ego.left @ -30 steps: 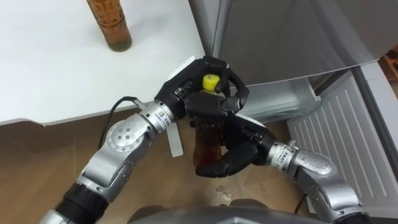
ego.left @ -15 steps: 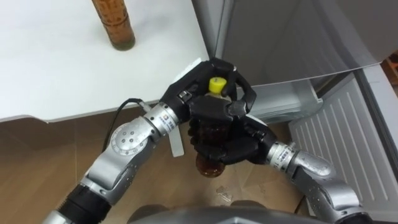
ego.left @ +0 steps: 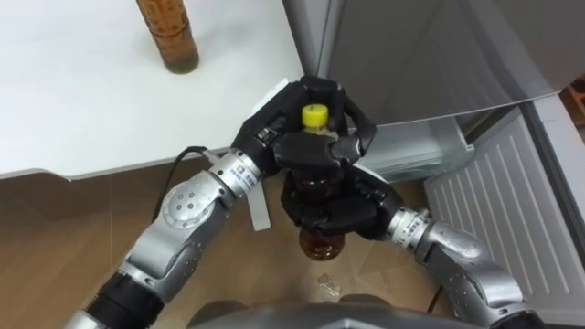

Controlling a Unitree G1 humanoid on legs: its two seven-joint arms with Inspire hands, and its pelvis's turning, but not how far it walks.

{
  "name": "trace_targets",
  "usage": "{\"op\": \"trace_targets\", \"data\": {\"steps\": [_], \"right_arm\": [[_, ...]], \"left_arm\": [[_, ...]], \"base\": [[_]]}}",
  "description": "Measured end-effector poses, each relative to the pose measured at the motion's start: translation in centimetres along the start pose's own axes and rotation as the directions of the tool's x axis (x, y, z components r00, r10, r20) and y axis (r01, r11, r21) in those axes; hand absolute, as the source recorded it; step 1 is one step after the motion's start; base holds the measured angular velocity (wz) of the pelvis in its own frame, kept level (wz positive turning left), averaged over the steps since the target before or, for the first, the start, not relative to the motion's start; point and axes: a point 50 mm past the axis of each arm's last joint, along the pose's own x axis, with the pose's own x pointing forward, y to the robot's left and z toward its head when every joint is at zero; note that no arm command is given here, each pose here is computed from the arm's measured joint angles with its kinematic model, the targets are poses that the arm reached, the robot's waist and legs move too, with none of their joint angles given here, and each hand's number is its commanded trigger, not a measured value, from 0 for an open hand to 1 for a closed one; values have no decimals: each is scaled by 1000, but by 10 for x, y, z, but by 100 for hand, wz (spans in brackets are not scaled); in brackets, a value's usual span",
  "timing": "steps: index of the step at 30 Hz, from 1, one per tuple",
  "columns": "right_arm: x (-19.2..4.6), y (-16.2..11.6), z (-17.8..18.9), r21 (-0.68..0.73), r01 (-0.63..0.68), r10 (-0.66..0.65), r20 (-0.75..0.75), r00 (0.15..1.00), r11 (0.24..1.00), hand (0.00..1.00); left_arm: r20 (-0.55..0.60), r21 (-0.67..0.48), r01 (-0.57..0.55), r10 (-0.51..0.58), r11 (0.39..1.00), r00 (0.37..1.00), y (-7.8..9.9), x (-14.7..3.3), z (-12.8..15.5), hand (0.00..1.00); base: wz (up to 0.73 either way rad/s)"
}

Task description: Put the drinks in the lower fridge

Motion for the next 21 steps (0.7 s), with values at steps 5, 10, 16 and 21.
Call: {"op": "trace_targets", "data": {"steps": [5, 10, 16, 21], "right_arm": [[0, 1, 0, 2, -4, 4, 0, 1000, 1000, 100], [3, 1, 3, -9, -11, 11, 21, 1000, 1000, 100], [2, 2, 3, -19, -28, 28, 16, 999, 999, 100], [-2, 2, 0, -26, -42, 41, -12, 999, 999, 100]], "left_arm": [[15, 1, 3, -3, 1000, 1000, 0, 2, 3, 0], [86, 24, 15, -17, 1000, 996, -2, 6, 20, 0], [181, 70, 23, -36, 997, 983, -6, 11, 44, 0], [381, 131, 15, -64, 991, 922, -20, 8, 85, 0]], "base": [[1], [0], [0], [0]]}}
